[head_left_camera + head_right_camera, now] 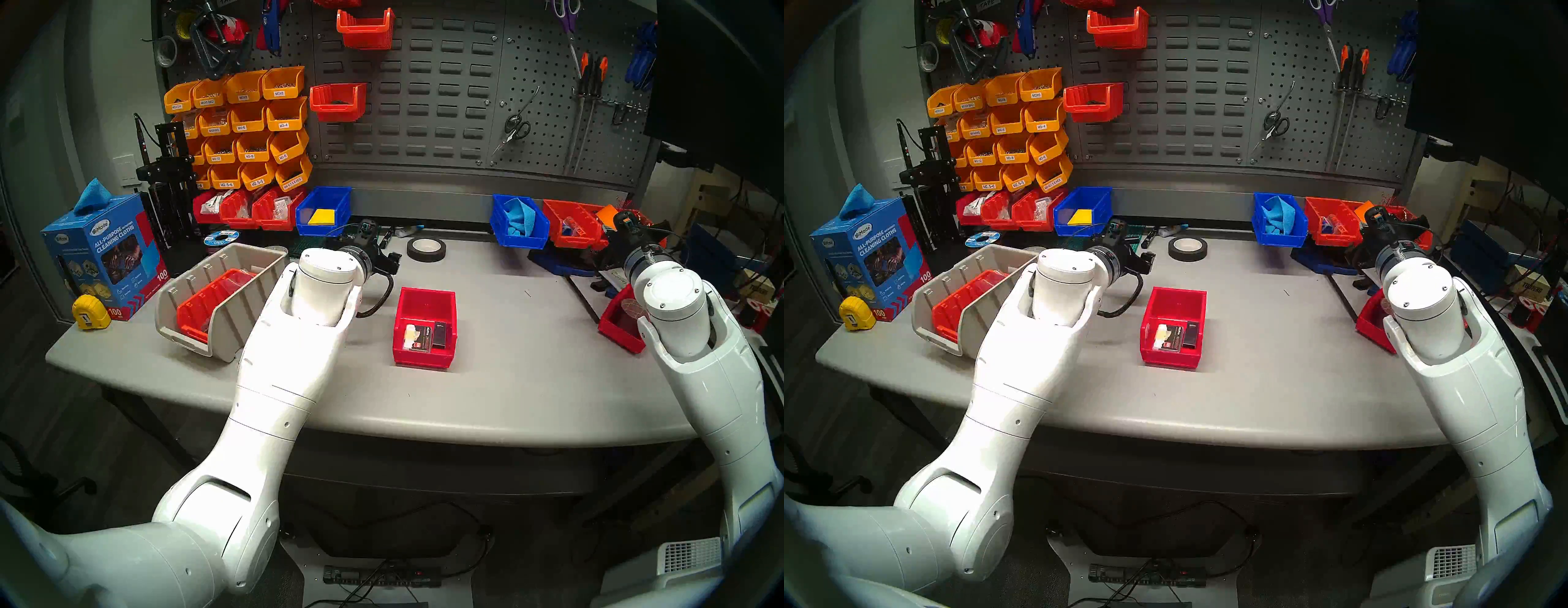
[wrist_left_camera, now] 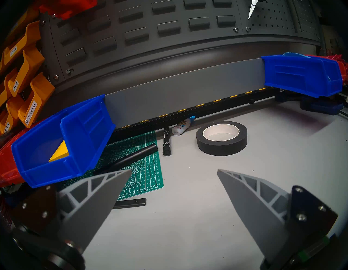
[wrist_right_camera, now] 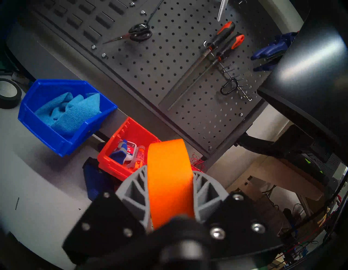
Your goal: Hang all the unorganized tool boxes onto the wall
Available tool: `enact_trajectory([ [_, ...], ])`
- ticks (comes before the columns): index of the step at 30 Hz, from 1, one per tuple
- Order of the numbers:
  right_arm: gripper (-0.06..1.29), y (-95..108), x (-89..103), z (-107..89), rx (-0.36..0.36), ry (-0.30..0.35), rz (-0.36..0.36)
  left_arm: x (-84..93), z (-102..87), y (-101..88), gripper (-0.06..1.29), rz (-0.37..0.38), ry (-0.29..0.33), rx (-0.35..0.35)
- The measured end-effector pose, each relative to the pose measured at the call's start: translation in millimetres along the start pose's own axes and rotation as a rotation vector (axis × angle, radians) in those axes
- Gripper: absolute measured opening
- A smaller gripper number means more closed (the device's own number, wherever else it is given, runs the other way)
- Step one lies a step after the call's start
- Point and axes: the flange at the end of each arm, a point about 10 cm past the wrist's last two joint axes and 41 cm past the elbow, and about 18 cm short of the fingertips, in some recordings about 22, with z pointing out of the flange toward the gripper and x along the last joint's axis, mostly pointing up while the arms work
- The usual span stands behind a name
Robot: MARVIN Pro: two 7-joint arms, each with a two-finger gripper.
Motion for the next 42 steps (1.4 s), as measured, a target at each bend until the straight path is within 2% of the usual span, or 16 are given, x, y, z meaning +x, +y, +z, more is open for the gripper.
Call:
enact_trajectory([
  [15,0.26,-19.8,25.1,18.9,0.059,0.080,0.058,0.0,0.0,0.1,1.24,0.000,0.000,0.000],
  [28,0.26,-41.8,41.5,36.1,0.104,0.122,0.104,-0.2,0.0,-0.1,1.24,0.000,-0.001,0.001],
  [42,0.26,-46.3,64.3,57.7,0.095,0.169,0.145,-0.1,0.0,0.0,1.23,0.000,-0.001,0.001],
])
